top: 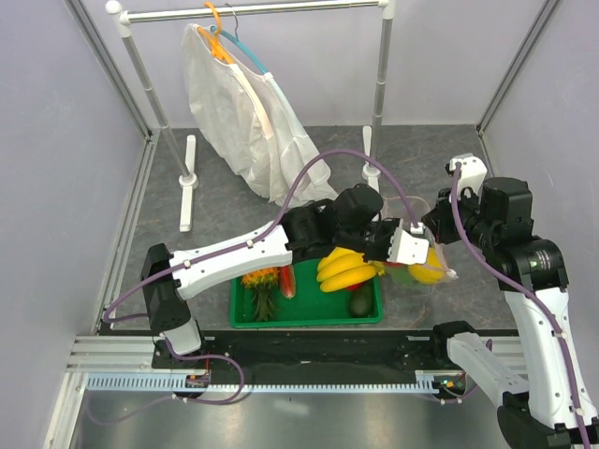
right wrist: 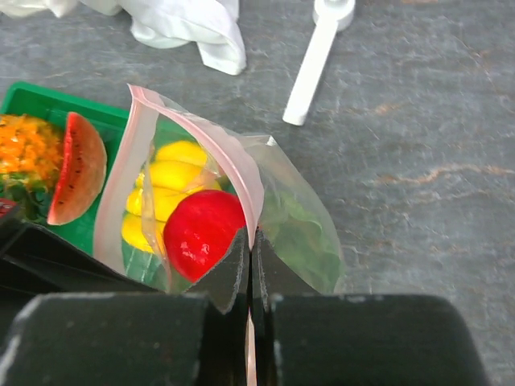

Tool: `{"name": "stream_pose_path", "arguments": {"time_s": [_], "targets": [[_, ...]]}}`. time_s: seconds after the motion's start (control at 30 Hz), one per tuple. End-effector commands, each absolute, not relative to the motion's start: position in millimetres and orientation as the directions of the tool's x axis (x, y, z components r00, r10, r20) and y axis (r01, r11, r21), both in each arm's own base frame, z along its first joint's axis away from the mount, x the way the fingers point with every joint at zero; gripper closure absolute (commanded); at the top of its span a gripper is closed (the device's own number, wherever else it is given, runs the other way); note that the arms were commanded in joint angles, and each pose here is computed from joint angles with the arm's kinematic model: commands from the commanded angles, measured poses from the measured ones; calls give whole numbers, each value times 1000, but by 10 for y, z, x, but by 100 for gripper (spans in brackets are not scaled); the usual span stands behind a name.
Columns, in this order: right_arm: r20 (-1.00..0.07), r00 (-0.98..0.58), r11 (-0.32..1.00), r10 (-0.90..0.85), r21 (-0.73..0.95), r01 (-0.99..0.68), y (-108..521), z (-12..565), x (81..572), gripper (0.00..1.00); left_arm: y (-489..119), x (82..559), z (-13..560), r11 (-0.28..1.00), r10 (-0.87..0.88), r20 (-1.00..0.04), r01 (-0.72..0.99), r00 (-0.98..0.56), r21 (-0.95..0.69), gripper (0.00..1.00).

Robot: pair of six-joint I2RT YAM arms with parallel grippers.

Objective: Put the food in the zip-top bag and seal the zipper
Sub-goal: Adjust the zipper food storage bag at the center of the board.

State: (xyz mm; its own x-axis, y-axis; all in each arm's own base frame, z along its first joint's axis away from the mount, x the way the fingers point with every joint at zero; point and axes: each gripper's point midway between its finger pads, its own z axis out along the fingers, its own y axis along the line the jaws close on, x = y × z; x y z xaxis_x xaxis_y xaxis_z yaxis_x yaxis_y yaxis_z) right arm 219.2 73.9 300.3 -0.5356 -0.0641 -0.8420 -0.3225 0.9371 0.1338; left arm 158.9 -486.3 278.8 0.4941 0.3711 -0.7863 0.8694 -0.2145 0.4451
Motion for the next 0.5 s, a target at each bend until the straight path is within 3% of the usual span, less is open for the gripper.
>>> {"name": "stream_pose_path", "arguments": {"time_s": [0.0, 0.2, 0.3, 0.47], "targets": [[-895, -443, 893, -47, 161, -421, 932, 3239, 2260, 100, -4924, 1677, 3097, -91, 322, -883, 939, 342, 330, 98], [-908, -419, 836, 4, 233, -497, 1150, 3301, 2362, 98, -4878, 2033, 3259, 38, 279, -947, 983, 162, 180, 98], [-909, -416, 828, -4, 230, -510, 1178, 3342, 2406, 84, -4835, 2042, 3190, 37, 285, -953, 992, 107, 123, 98], [-915, -403, 837, -16, 208, -506, 1138, 3378, 2364, 47, -4766, 2094, 3029, 62, 304, -952, 997, 28, 49, 98]]}}
